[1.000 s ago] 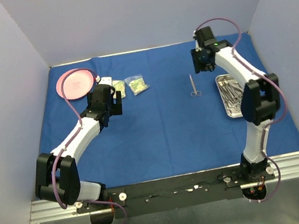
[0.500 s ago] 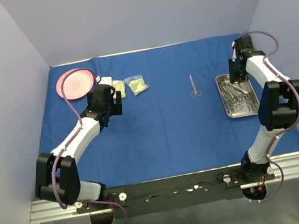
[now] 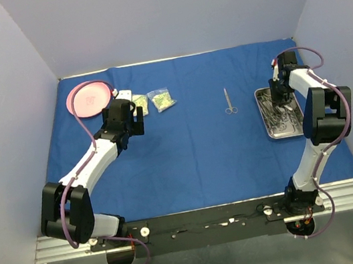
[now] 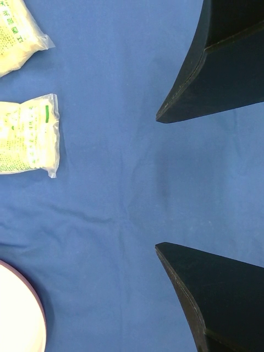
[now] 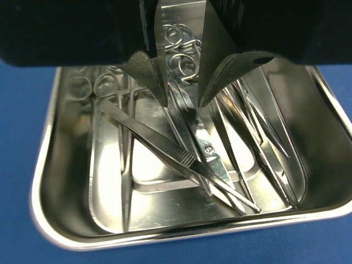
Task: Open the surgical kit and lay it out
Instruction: Pick up the medical item from the container.
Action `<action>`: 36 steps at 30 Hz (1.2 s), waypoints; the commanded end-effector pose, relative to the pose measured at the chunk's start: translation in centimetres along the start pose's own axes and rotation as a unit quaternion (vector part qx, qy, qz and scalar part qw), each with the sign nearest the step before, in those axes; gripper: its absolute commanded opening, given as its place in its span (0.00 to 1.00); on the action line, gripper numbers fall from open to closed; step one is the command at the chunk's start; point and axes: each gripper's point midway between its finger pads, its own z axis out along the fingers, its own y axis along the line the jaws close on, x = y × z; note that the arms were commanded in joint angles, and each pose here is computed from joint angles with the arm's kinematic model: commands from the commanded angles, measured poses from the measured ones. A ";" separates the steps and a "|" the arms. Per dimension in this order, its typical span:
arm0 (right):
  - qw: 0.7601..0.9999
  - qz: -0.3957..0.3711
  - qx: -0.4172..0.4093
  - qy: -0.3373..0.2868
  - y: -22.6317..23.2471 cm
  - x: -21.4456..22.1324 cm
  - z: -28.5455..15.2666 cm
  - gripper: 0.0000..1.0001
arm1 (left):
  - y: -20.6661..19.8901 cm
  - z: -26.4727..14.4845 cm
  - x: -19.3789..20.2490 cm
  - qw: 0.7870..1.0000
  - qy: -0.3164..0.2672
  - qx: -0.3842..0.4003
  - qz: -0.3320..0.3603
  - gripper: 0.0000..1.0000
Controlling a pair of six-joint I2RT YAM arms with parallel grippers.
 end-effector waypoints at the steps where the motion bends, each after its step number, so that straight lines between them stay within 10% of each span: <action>1: 1.000 -0.011 -0.021 0.010 0.6 0.6 0.9 0.36 | -0.4 -0.9 -1.8 1.000 -0.025 0.011 -0.005 0.99; 36: 0.997 -0.031 -0.015 0.064 1.7 3.5 1.7 0.29 | -0.7 -1.1 -2.0 0.999 -0.029 0.020 -0.002 0.99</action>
